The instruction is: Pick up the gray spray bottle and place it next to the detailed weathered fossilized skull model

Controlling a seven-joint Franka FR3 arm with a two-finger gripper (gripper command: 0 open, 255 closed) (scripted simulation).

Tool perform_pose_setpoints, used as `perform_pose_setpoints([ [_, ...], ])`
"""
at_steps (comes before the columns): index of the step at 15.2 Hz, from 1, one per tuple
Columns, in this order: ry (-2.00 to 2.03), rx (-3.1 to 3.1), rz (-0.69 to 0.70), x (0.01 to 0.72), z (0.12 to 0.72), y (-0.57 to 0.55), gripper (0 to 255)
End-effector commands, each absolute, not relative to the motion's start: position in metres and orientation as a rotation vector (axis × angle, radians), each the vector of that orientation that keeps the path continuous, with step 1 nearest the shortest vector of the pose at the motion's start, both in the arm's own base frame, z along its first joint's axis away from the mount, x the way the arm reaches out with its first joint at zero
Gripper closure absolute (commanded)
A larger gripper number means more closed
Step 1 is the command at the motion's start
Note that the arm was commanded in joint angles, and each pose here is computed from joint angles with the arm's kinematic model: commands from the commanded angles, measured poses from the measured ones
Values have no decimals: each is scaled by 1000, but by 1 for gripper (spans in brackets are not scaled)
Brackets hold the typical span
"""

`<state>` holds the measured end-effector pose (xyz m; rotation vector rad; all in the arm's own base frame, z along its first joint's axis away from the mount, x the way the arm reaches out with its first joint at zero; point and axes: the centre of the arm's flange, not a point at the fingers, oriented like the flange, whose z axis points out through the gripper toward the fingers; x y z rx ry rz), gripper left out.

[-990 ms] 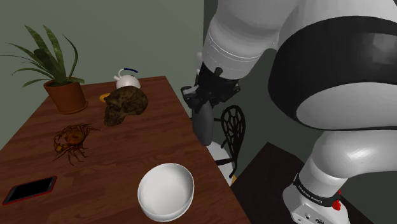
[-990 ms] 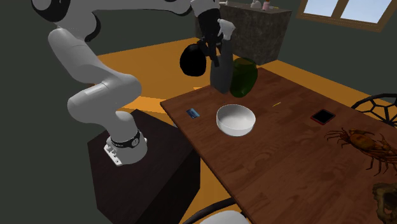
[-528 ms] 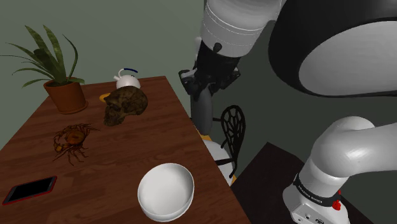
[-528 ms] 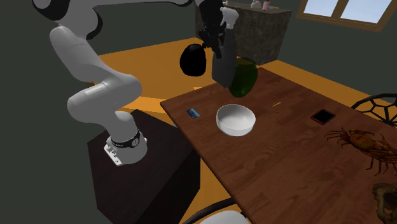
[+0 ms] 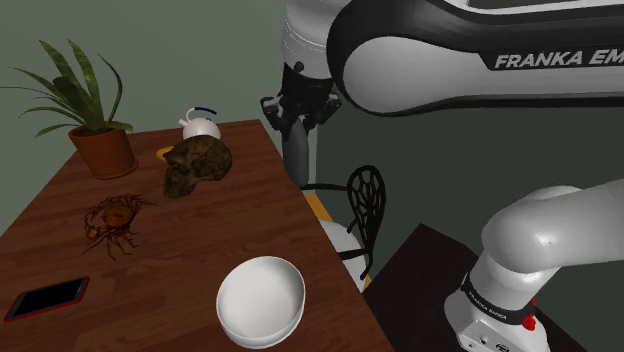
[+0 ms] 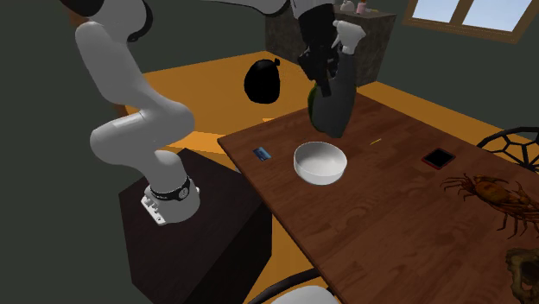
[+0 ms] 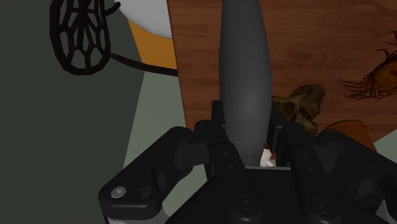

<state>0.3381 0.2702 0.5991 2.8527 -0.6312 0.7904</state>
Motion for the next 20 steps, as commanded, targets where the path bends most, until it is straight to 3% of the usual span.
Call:
perform_pose_setpoints([
  [1,-631,2853,792,364,599,262,255],
  [20,-631,2853,792,598,576,176,255],
])
